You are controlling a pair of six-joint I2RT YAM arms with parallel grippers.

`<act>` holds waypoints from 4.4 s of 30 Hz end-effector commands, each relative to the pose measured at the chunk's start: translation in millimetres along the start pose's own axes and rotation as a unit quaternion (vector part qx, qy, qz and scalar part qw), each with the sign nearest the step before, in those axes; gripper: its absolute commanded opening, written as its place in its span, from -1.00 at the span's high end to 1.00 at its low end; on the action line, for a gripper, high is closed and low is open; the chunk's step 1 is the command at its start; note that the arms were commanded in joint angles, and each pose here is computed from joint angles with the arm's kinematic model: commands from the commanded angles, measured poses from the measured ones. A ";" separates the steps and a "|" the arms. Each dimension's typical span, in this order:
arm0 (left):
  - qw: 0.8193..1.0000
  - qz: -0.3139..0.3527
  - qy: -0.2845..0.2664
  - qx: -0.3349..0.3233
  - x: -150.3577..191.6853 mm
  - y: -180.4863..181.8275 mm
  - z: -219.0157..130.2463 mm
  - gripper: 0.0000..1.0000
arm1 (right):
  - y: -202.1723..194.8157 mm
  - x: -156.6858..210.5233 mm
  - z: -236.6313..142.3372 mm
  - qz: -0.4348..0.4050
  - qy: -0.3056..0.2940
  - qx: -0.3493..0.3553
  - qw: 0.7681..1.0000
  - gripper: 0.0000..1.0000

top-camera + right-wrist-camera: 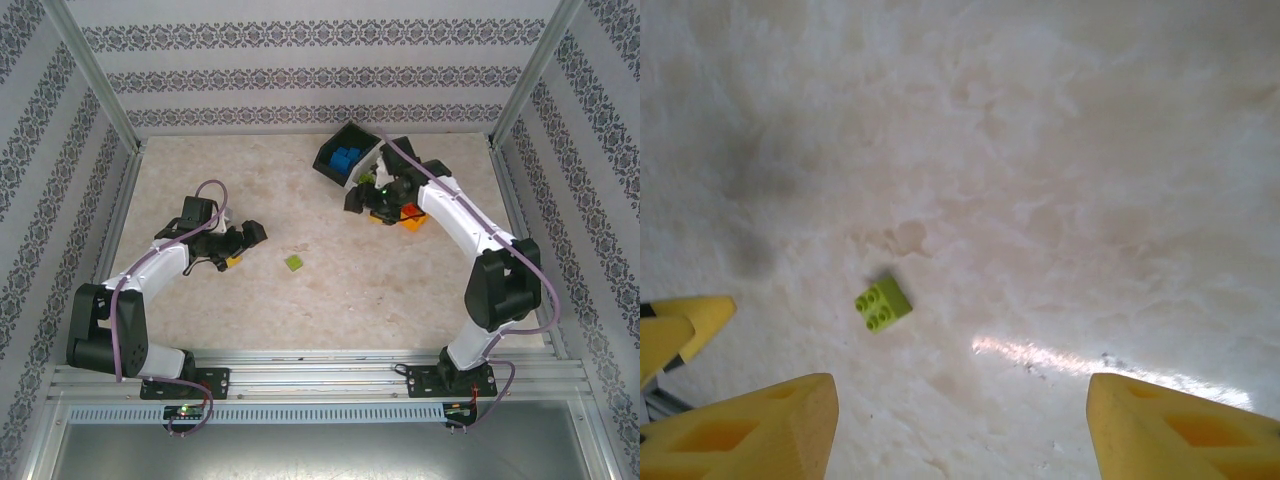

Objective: Sort the legos into containers by color

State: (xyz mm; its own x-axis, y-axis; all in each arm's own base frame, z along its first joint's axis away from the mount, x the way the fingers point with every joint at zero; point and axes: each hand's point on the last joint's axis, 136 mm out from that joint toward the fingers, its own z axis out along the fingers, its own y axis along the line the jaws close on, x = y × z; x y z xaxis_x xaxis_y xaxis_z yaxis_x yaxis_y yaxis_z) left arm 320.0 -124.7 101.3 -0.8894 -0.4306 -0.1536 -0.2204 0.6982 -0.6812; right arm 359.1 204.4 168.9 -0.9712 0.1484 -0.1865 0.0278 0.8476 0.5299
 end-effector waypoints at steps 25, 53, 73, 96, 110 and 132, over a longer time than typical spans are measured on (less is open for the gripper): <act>0.992 0.017 -0.082 -0.098 15.6 22.0 -62.0 -1.00 | 61.9 80.9 119.0 -0.283 0.133 0.117 0.943 -0.49; 0.991 0.003 -0.083 -0.108 26.9 29.9 -69.3 -1.00 | 57.9 90.6 181.7 -0.337 0.187 0.166 0.908 -0.44; 0.991 0.001 -0.085 -0.108 29.4 32.4 -70.0 -1.00 | 33.3 83.0 192.2 -0.328 0.187 0.228 0.897 -0.18; 0.992 -0.001 -0.085 -0.092 19.9 29.1 -57.6 -1.00 | 51.5 63.5 147.9 -0.294 0.143 0.204 0.923 0.28; 0.996 -0.004 -0.068 -0.062 -3.4 15.6 -31.0 -1.00 | 33.6 23.9 71.9 -0.079 0.082 0.071 0.991 0.31; 0.997 -0.023 -0.064 -0.029 -20.5 9.5 -3.4 -1.00 | -27.3 -112.2 -56.0 0.136 -0.083 -0.077 0.984 0.30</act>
State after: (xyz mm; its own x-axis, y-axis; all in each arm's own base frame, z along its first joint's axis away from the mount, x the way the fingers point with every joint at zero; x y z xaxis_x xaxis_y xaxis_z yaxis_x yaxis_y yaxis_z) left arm 325.6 -105.5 88.7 -0.8284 -0.5303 -0.1803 -0.3170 0.7092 -0.6297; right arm 437.1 132.4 199.4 -0.8908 0.4364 -0.1267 0.2617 0.7206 0.6421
